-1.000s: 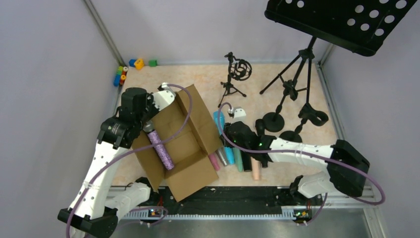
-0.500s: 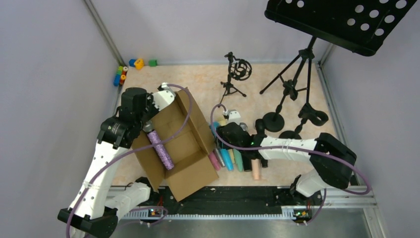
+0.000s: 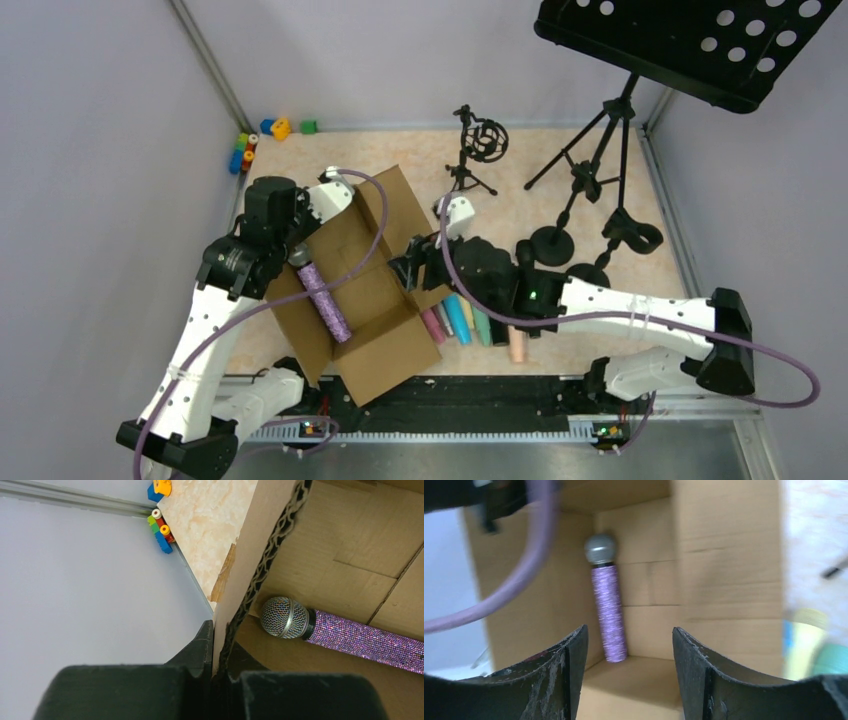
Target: Attach the microphones to the stand
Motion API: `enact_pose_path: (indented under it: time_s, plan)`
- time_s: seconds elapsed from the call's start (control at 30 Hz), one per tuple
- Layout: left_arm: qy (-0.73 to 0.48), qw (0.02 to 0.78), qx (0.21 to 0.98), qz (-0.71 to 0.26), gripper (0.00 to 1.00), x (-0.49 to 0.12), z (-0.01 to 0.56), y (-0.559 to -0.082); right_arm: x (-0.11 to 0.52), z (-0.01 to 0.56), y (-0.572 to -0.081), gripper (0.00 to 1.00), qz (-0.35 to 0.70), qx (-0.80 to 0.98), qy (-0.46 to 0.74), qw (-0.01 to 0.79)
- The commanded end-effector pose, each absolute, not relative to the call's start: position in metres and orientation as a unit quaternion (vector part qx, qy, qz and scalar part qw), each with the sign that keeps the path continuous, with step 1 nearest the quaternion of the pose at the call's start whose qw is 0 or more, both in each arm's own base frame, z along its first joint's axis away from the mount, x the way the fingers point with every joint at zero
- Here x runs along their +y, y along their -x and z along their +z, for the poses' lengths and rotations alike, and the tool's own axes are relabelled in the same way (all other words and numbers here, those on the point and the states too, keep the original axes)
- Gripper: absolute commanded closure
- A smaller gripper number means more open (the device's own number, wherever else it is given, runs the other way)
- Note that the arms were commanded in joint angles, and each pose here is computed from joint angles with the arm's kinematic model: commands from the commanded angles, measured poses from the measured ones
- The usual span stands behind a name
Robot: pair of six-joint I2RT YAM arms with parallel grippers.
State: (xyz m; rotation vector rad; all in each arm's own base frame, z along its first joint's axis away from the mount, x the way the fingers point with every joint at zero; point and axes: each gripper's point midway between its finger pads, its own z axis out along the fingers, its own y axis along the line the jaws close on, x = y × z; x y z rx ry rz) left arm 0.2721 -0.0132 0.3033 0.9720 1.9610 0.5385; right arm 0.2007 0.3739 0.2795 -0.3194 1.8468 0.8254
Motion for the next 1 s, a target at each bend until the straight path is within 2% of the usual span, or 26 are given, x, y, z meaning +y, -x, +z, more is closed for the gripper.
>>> enact_pose_path:
  time_s: [0.0,0.2,0.27,0.33,0.4,0.7,0.97]
  plan:
    - [-0.363,0.490,0.762,0.219,1.00,-0.018,0.339,-0.281,0.423,0.273,-0.155,0.39,0.378,0.747,0.217,0.503]
    - [-0.363,0.488,0.763,0.220,1.00,-0.016,0.338,-0.279,0.486,0.219,-0.133,0.38,0.413,0.741,0.281,0.448]
    - [-0.363,0.487,0.763,0.220,1.00,-0.016,0.338,-0.279,0.506,0.206,-0.133,0.35,0.416,0.738,0.295,0.442]
    - [-0.363,0.486,0.764,0.220,1.00,-0.016,0.337,-0.278,0.525,0.194,-0.136,0.26,0.410,0.740,0.302,0.439]
    - [-0.362,0.487,0.763,0.221,1.00,-0.016,0.337,-0.278,0.543,0.184,-0.141,0.25,0.406,0.740,0.308,0.438]
    - [-0.360,0.491,0.764,0.213,1.00,-0.018,0.338,-0.277,0.587,0.145,-0.172,0.25,0.381,0.758,0.296,0.440]
    - [-0.361,0.493,0.764,0.209,1.00,-0.019,0.338,-0.275,0.581,0.092,-0.202,0.30,0.291,0.799,0.280,0.446]
